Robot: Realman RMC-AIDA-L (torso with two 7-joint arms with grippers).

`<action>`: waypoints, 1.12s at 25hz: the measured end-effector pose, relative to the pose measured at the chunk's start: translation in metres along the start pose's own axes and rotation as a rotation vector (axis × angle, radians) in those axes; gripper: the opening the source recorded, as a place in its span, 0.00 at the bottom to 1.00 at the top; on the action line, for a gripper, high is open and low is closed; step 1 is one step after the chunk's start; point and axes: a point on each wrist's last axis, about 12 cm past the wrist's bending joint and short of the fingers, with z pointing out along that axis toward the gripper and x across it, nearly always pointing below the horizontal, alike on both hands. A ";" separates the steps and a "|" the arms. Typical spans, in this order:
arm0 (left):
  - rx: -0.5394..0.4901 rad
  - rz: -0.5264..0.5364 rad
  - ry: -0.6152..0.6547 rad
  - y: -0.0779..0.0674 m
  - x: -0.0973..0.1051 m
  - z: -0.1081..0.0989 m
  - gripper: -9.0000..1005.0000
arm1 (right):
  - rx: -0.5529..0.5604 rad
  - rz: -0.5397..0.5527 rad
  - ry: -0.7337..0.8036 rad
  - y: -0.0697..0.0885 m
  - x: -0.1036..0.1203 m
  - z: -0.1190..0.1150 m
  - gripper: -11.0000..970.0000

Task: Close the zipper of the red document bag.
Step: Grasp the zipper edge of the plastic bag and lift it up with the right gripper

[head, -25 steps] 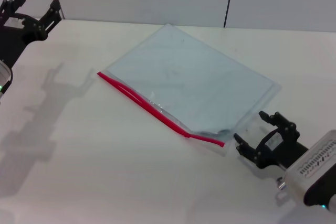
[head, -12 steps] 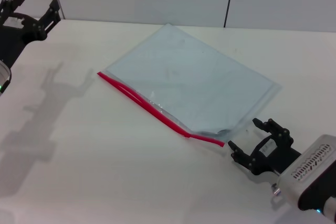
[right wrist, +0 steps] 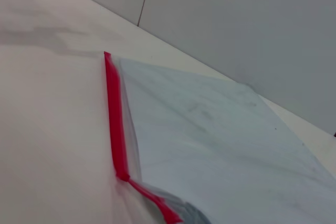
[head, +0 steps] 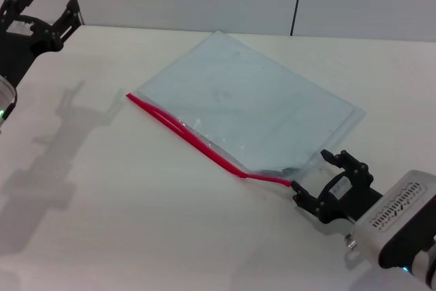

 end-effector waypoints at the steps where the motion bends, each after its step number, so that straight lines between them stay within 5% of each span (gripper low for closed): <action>1: 0.001 0.000 0.000 0.000 0.000 0.000 0.86 | 0.000 0.000 0.000 0.000 0.000 0.000 0.82; 28: 0.011 -0.003 -0.005 -0.004 -0.001 0.004 0.86 | -0.019 -0.033 -0.016 0.000 -0.011 0.019 0.82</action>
